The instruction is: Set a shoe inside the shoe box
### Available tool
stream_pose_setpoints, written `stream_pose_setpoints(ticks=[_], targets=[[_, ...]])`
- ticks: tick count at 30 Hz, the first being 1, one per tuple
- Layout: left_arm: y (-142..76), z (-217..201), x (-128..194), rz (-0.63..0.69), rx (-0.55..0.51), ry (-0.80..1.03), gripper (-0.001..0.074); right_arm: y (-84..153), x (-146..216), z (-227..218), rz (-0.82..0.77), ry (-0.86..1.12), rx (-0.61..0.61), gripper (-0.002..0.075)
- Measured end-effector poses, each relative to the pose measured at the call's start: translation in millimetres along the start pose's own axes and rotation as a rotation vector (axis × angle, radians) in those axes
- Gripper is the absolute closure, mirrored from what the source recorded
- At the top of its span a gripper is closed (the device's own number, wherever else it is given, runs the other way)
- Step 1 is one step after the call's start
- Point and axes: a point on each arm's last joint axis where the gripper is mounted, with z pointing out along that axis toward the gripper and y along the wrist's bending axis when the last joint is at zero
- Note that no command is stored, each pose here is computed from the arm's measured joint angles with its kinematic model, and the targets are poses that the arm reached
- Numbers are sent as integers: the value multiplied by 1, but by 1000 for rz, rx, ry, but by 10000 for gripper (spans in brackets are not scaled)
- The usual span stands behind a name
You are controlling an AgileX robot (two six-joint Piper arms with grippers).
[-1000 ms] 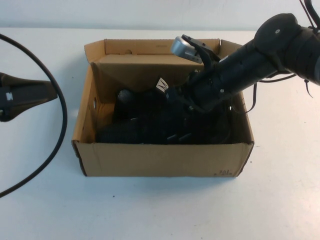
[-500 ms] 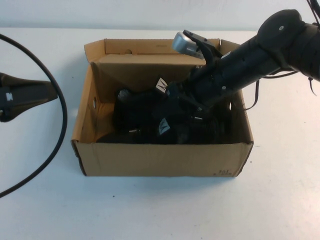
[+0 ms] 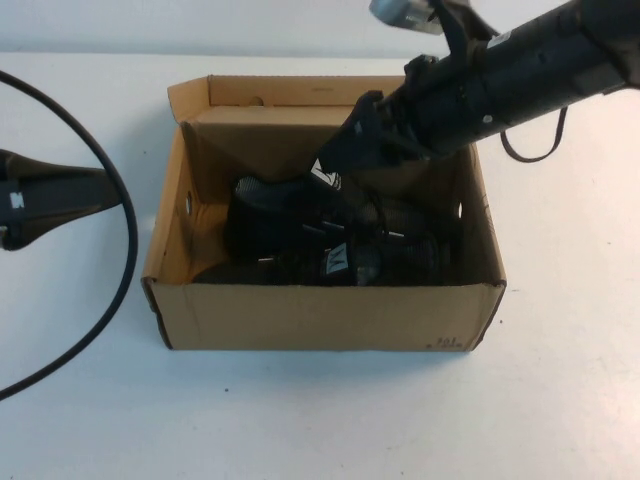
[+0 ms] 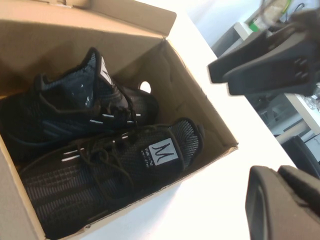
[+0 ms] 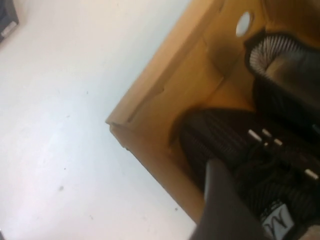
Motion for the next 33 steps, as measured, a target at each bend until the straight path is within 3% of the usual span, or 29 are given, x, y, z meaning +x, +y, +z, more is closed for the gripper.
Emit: stream_pose_setpoints(ticks=[4, 10, 12, 22, 28, 33], targets=[[-3, -2, 0, 16, 1, -5, 736, 10, -2, -19, -64, -34, 45, 438], [-19, -10, 2, 117, -9, -12, 736, 24, 0, -48, -179, -58, 143, 671], [-27, -9, 5, 167, -2, 10, 736, 29, 0, -58, -209, -70, 166, 712], [-68, -8, 35, 504, 43, 239, 736, 64, 7, -116, -276, -197, 255, 741], [-82, -29, 39, 610, -78, 180, 736, 84, 29, -160, -325, -350, 354, 741], [-100, -48, 42, 684, -135, 70, 736, 88, 72, -181, -352, -492, 422, 741]])
